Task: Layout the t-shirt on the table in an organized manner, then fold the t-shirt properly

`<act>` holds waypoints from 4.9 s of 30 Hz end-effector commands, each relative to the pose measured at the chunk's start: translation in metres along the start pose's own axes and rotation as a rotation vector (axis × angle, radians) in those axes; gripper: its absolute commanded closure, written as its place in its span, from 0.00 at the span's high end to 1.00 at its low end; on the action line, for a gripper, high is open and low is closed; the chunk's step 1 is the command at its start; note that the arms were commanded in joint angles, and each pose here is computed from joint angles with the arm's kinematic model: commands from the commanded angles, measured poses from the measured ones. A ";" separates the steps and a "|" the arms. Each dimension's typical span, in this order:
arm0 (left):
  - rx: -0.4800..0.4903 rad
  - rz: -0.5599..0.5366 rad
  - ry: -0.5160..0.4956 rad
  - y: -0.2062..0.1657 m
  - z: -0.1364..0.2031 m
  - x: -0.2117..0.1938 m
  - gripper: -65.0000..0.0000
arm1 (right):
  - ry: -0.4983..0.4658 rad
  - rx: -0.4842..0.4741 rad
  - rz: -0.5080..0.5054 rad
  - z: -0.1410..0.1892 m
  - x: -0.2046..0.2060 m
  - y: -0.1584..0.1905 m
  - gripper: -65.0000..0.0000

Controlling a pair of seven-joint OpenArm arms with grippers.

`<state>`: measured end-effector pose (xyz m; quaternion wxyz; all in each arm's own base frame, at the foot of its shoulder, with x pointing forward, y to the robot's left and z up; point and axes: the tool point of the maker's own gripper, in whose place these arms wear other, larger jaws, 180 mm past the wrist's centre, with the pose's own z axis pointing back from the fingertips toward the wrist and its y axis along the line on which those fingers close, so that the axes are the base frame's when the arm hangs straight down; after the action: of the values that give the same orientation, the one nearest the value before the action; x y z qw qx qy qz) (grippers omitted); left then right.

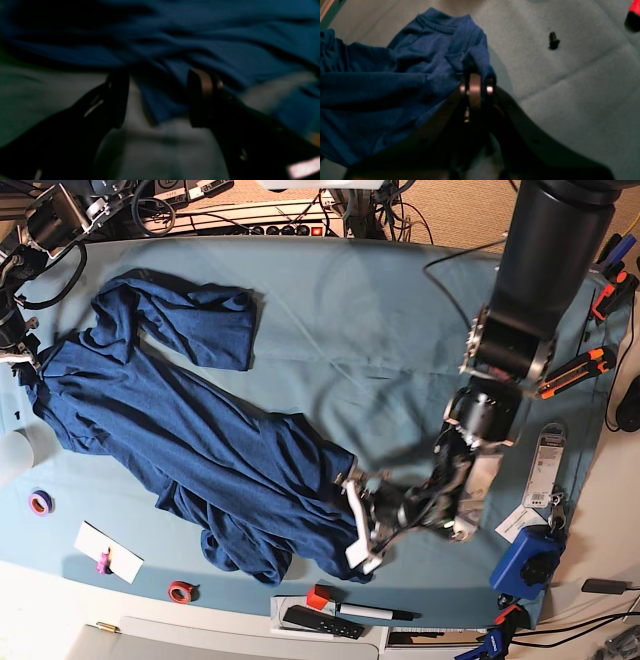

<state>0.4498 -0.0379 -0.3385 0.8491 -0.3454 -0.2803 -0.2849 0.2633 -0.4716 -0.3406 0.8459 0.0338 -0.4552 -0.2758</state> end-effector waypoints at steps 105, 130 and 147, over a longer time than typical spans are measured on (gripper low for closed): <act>0.639 -0.597 -0.197 -0.109 -0.073 -0.052 0.29 | -0.073 0.009 0.018 0.006 0.028 0.001 0.00; 0.804 -0.806 -0.102 -0.062 -0.017 -0.007 0.00 | -0.076 0.009 0.018 0.006 0.029 0.001 0.00; 0.765 -0.873 -0.092 -0.052 0.014 0.008 0.00 | -0.067 -0.023 0.028 0.006 0.027 -0.005 0.00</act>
<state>0.4063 -0.0549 -0.3237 0.7181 0.1193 -0.4892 -0.4804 0.2608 -0.4742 -0.3430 0.8488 0.0245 -0.4485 -0.2788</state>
